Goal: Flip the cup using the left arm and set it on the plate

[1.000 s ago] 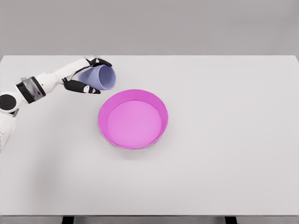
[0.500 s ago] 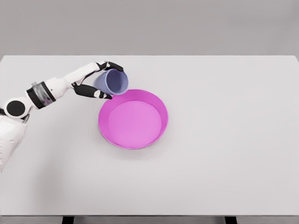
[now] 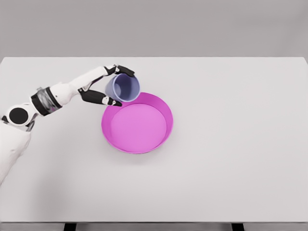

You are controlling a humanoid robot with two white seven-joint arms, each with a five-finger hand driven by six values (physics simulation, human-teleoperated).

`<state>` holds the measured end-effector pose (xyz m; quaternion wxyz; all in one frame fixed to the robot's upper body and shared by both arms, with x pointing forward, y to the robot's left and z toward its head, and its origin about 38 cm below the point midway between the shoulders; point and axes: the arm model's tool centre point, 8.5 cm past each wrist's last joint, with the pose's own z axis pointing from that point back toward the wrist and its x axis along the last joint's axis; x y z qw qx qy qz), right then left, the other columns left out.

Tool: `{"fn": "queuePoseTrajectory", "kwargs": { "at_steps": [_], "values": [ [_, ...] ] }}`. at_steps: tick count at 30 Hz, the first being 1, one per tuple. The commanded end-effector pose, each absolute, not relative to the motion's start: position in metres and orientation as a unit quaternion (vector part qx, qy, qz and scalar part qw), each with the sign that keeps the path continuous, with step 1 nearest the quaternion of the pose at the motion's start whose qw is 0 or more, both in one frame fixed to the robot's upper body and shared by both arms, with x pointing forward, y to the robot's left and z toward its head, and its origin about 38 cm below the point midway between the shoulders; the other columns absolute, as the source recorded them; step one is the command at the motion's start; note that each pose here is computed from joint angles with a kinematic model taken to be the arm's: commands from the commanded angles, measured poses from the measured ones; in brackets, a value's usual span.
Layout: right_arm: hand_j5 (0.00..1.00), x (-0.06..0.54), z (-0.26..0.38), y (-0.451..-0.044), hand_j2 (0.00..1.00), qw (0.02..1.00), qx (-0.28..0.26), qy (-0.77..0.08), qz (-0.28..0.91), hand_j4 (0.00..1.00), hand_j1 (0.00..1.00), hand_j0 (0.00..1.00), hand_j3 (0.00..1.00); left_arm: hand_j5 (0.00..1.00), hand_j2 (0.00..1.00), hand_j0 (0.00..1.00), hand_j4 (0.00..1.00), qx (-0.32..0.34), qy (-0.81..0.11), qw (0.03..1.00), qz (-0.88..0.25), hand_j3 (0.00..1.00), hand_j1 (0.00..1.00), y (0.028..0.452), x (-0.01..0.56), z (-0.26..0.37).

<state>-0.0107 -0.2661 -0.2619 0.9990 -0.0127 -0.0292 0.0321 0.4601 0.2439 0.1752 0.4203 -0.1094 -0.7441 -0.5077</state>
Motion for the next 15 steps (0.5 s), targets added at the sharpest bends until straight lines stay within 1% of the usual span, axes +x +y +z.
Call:
{"fn": "queuePoseTrajectory", "kwargs": {
  "at_steps": [1, 15],
  "values": [
    [1.0, -0.011, -0.262, -0.266, 1.0, 0.999, -0.013, -0.029, 0.032, 1.0, 1.0, 1.0, 1.0, 0.73, 0.73, 0.73, 0.73, -0.116, -0.75, 0.41, -0.506, 0.73, 0.73, 0.238, 0.458, 0.181],
    [1.0, -0.011, -0.262, -0.266, 1.0, 0.999, -0.013, -0.029, 0.032, 1.0, 1.0, 1.0, 1.0, 0.74, 0.74, 0.74, 0.74, -0.158, -0.722, 0.409, -0.534, 0.74, 0.74, 0.209, 0.443, 0.157]
  ]
}}
